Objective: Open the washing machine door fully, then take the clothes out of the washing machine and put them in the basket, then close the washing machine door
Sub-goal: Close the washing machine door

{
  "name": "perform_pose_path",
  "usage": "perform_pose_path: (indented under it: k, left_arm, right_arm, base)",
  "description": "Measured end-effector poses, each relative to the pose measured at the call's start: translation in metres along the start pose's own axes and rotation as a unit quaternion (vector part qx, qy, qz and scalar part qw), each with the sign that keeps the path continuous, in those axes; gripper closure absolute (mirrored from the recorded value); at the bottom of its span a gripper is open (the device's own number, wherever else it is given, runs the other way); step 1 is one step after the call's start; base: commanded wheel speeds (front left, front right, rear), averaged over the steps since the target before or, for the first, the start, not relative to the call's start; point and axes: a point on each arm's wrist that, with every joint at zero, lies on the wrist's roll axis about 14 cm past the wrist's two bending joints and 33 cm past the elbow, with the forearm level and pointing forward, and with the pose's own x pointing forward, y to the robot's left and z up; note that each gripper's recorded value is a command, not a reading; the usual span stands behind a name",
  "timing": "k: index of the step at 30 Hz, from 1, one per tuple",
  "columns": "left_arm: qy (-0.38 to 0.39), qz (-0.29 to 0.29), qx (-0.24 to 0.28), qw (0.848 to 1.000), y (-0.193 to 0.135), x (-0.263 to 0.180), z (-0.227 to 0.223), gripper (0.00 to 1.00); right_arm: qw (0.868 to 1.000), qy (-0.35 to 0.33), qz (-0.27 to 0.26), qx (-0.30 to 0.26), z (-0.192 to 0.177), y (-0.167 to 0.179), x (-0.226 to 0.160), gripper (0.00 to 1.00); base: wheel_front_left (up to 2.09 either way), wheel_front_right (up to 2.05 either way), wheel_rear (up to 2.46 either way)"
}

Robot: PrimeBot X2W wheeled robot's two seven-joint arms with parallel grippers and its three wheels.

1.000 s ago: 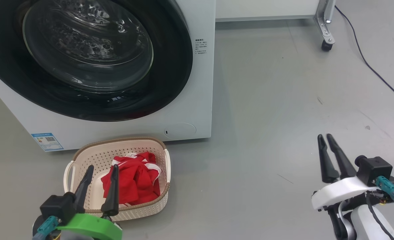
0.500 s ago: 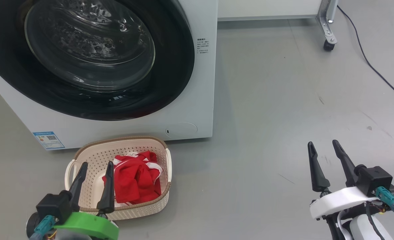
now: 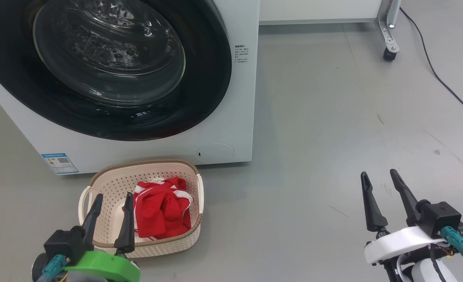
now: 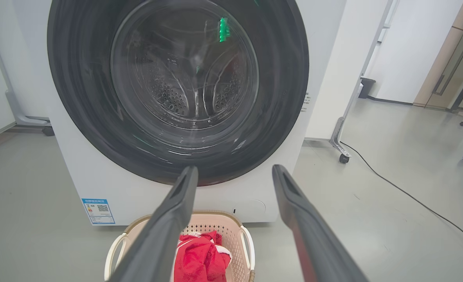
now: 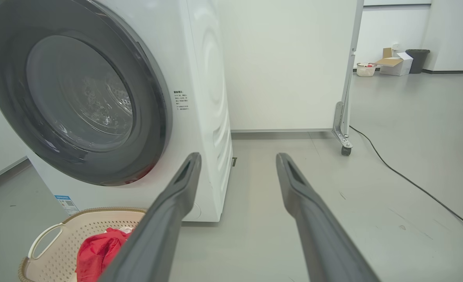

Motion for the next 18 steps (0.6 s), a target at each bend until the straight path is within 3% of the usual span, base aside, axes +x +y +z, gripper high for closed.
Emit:
perform_pose_path:
  k: [18]
  left_arm:
    - [0.011, 0.012, -0.024, 1.000, 0.0039, -0.0030, -0.0092, 0.00]
  right_arm:
    - [1.000, 0.004, 0.004, -0.001, -0.0029, 0.0031, -0.0018, 0.00]
  base:
    - [0.00, 0.00, 0.00]
